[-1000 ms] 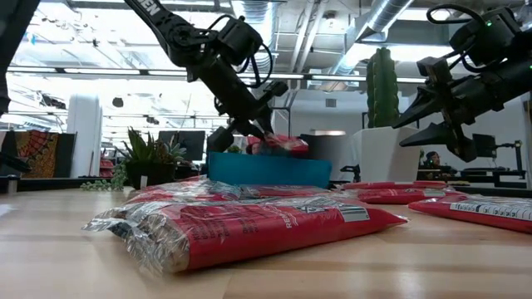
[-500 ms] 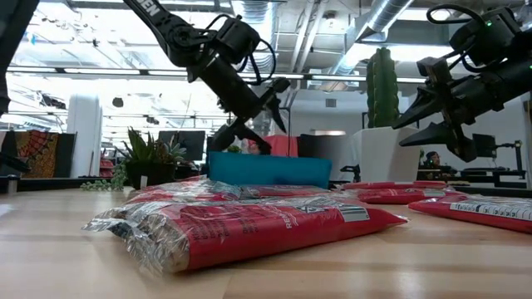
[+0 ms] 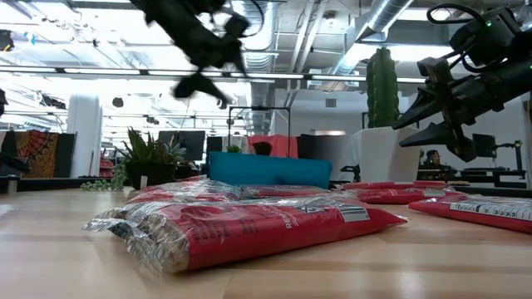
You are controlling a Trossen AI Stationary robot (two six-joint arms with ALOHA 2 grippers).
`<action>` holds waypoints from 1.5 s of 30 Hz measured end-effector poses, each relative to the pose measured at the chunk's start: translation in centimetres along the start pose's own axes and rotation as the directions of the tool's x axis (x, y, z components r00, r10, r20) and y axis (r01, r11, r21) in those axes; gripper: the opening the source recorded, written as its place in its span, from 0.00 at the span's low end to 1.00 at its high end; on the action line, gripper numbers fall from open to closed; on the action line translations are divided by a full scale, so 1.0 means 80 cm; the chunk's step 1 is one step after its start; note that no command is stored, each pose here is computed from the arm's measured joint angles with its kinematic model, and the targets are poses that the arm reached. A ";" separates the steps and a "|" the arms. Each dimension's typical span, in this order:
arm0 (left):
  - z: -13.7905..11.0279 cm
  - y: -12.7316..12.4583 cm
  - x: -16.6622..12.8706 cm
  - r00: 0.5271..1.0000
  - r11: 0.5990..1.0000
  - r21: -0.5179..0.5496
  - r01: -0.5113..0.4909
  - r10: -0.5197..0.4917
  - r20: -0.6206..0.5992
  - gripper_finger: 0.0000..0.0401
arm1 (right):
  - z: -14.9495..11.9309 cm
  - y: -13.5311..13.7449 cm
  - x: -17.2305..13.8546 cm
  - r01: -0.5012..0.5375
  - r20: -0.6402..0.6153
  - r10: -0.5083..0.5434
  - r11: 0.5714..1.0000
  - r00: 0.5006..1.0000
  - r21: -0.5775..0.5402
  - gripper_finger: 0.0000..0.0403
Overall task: Sort popcorn bags into baskets
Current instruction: Put the popcorn bag into the blue bin
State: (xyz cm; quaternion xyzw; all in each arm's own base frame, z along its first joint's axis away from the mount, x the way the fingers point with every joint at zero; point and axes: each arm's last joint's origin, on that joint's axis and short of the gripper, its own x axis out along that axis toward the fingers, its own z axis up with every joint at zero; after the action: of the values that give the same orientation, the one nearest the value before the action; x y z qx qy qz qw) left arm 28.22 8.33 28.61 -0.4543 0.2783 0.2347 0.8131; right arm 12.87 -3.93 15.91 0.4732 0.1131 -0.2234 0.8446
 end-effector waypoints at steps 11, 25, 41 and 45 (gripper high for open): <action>-0.152 -0.018 -0.039 0.959 0.960 -0.025 -0.279 0.277 -0.056 0.60 | -0.002 -0.003 0.000 0.024 -0.019 -0.024 1.000 1.000 0.000 0.46; -0.242 0.044 0.027 0.992 0.965 -0.245 -0.088 0.107 0.067 0.69 | -0.004 -0.005 0.000 0.044 -0.035 -0.044 0.999 0.998 0.000 0.48; -0.277 0.060 0.118 0.993 0.939 -0.339 -0.059 0.089 0.074 0.62 | -0.005 -0.007 0.000 0.054 -0.042 -0.054 0.999 0.998 0.000 0.45; -0.277 0.064 0.121 0.989 0.932 -0.354 -0.076 0.115 0.091 0.39 | -0.005 -0.007 0.000 0.054 -0.041 -0.054 0.999 0.998 0.000 0.45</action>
State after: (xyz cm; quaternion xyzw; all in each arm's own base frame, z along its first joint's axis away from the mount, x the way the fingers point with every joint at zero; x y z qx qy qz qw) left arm 26.78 -7.25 9.49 -0.5639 0.2085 0.3443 0.7212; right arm 12.60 -3.84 15.32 0.4749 0.1432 -0.2363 0.8355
